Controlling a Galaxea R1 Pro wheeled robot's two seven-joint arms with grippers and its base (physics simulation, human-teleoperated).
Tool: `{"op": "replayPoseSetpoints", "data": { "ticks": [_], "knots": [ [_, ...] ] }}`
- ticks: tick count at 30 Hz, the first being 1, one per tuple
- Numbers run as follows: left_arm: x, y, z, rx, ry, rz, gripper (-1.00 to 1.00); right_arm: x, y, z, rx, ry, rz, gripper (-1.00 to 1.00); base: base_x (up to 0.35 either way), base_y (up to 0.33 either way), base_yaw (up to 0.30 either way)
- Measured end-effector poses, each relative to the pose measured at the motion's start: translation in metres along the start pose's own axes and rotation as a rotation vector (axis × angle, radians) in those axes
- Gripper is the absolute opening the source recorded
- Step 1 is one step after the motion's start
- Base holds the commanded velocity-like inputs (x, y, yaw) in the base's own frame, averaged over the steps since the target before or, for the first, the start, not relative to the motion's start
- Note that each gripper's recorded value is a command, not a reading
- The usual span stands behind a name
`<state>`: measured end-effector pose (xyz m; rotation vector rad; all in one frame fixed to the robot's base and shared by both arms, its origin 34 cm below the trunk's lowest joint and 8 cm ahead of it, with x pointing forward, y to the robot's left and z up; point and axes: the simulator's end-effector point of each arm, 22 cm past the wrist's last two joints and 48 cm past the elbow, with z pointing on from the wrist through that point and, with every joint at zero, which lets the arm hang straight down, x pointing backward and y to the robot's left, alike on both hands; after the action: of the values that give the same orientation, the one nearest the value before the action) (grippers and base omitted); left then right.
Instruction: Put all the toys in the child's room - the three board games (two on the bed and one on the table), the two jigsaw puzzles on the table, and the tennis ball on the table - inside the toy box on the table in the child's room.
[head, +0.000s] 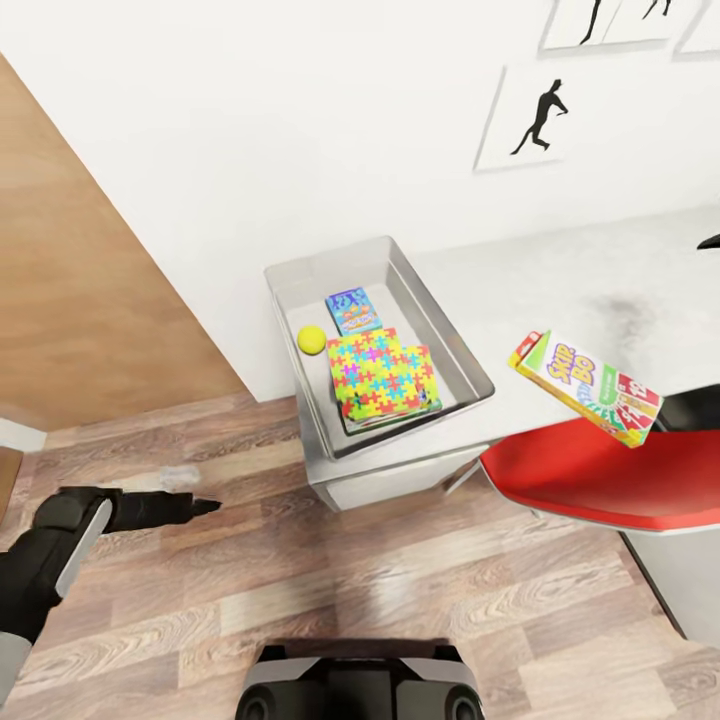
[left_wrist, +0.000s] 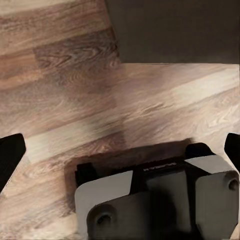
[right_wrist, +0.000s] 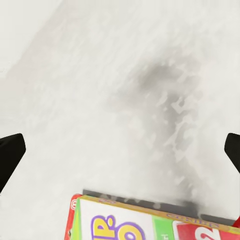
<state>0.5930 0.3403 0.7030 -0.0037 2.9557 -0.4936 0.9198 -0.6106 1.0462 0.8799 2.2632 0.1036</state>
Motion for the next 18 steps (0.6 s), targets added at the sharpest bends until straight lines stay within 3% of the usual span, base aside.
{"op": "replayPoseSetpoints", "data": {
  "ticks": [2, 3, 7, 11, 18],
  "knots": [
    [0.025, 0.019, 0.022, -0.080, 0.029, -0.023, 1.00, -0.002, 0.002, -0.003, -0.003, -0.007, -0.006, 1.00, 0.000, 0.000, 0.000],
    [0.049, 0.040, 0.040, -0.162, 0.047, -0.034, 1.00, -0.003, 0.003, -0.005, -0.005, -0.014, -0.011, 1.00, 0.000, 0.000, 0.000],
    [0.101, 0.081, 0.064, -0.324, 0.067, -0.053, 1.00, -0.007, 0.006, -0.011, -0.010, -0.026, -0.016, 1.00, 0.000, 0.000, 0.000],
    [0.163, 0.119, 0.075, -0.504, 0.064, -0.055, 1.00, -0.011, 0.009, -0.016, -0.013, -0.037, -0.027, 1.00, 0.000, 0.000, 0.000],
    [0.234, 0.134, 0.071, -0.664, 0.034, -0.047, 1.00, -0.015, 0.014, -0.024, -0.014, -0.046, -0.044, 1.00, 0.000, 0.000, 0.000]
  ]
}}
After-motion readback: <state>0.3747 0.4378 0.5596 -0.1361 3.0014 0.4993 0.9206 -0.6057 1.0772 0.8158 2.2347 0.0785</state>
